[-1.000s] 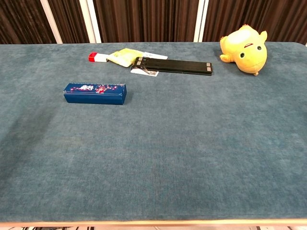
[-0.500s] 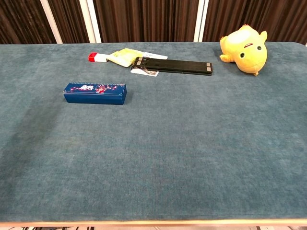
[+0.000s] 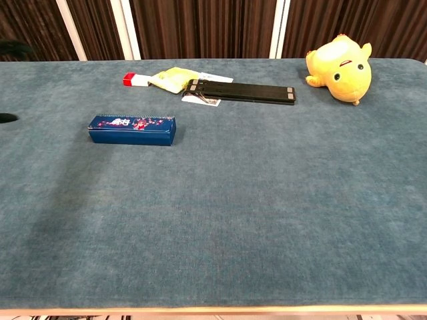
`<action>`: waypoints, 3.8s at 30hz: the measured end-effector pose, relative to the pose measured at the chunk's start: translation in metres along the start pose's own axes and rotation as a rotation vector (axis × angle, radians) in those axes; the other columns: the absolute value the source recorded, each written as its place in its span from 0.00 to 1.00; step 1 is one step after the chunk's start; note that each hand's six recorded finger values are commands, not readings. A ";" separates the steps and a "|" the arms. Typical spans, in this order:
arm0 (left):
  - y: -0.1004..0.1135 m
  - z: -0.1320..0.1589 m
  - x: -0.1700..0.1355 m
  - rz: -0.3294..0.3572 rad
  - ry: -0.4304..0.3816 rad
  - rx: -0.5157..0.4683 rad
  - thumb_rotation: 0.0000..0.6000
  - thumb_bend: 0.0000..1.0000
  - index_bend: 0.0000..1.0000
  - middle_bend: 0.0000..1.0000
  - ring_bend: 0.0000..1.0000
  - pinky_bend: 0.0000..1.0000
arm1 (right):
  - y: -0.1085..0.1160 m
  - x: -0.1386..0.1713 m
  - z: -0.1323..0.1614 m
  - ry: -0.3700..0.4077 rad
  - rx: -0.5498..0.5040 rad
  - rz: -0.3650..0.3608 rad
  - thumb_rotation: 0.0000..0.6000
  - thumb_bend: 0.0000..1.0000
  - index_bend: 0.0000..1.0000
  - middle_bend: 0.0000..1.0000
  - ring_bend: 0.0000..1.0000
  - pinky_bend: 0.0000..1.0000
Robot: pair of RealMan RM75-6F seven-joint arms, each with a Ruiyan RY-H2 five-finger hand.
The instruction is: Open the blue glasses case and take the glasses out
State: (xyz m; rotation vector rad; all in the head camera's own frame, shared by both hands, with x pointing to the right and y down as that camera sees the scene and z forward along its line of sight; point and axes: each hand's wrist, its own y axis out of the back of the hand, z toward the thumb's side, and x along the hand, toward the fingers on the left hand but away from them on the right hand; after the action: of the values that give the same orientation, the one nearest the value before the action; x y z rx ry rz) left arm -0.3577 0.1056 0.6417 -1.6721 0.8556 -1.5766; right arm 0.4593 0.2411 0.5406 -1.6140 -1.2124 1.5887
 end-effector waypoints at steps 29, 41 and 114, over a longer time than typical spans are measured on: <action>-0.050 0.060 0.079 -0.152 -0.072 0.064 1.00 0.36 0.03 0.21 0.00 0.05 | 0.000 -0.001 -0.001 -0.014 -0.010 0.007 1.00 0.14 0.00 0.00 0.00 0.20; -0.058 0.073 0.082 -0.170 -0.089 0.059 1.00 0.39 0.04 0.24 0.00 0.05 | 0.001 -0.001 -0.001 -0.016 -0.010 0.001 1.00 0.15 0.00 0.00 0.00 0.20; -0.028 0.086 0.122 -0.011 -0.022 -0.054 1.00 0.32 0.02 0.07 0.00 0.07 | 0.003 0.001 -0.002 -0.023 -0.022 -0.001 1.00 0.16 0.00 0.00 0.00 0.20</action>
State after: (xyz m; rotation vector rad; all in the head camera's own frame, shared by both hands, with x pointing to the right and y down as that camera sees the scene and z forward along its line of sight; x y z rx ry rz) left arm -0.2650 0.0232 0.7295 -1.7314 0.8868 -1.5522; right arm 0.4619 0.2409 0.5379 -1.6126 -1.2468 1.6027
